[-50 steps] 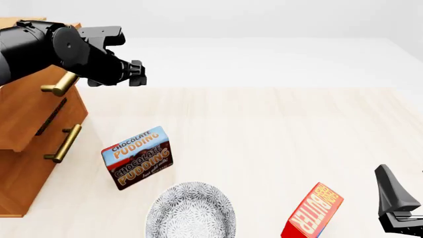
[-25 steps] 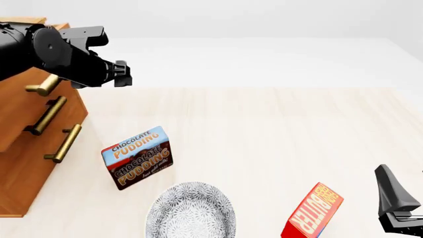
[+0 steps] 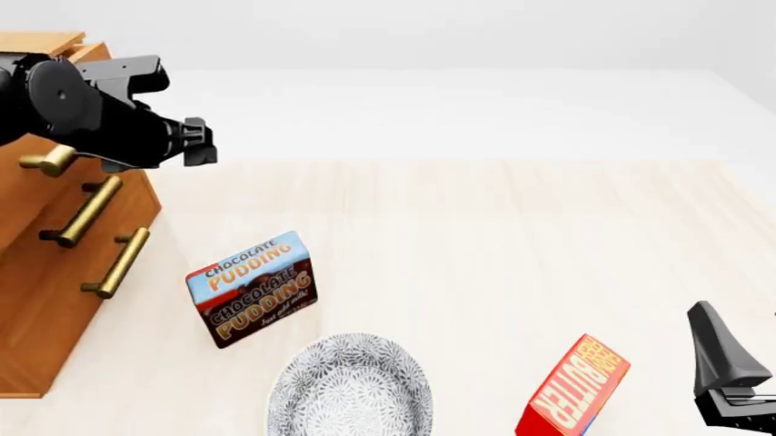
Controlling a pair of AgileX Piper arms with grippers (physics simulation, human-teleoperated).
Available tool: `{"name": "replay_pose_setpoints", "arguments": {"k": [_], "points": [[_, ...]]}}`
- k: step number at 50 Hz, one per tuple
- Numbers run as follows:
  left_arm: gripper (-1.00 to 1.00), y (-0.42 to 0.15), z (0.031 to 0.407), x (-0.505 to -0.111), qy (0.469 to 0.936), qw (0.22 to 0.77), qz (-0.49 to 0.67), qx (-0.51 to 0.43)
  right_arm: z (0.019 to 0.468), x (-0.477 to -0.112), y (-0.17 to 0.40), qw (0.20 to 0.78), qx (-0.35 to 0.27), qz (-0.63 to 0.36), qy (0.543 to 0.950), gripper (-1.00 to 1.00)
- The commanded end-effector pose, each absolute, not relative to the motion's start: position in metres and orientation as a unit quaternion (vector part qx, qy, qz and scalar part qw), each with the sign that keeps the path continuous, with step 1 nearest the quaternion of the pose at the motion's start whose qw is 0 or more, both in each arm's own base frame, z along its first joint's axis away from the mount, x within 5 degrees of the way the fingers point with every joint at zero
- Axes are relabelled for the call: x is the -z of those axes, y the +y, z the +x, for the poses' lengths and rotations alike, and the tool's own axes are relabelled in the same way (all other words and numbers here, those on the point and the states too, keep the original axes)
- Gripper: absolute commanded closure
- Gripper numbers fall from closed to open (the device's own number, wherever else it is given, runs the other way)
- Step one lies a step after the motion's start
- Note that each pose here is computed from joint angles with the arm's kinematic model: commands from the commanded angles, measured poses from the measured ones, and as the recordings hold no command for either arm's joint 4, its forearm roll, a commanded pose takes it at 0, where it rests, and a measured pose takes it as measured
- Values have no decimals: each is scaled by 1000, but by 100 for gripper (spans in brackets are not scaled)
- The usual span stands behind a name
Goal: Put the butter at the front in the top drawer of the cabinet and close it.
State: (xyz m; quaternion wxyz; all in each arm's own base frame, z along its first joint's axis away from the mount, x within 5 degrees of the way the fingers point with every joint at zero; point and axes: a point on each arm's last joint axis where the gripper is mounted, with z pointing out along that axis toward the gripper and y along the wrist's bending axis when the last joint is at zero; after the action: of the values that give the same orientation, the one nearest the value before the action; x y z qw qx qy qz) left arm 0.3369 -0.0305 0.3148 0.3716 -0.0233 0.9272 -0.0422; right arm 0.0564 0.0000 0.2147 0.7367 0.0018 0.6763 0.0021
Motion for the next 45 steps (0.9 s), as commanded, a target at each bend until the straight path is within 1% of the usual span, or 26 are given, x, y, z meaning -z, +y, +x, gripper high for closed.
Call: {"name": "replay_pose_setpoints", "arguments": {"k": [1, 25, 45], "points": [[-100, -19, 331, -313, 927, 370, -43, 38, 56, -215, 0, 737, -2, 1, 676, -100], [-100, 4, 324, -322, 923, 377, -72, 25, 56, -215, 0, 737, -2, 1, 676, -100], [-100, 23, 311, -321, 921, 376, -101, 14, 56, -215, 0, 737, -2, 1, 676, -100]]}}
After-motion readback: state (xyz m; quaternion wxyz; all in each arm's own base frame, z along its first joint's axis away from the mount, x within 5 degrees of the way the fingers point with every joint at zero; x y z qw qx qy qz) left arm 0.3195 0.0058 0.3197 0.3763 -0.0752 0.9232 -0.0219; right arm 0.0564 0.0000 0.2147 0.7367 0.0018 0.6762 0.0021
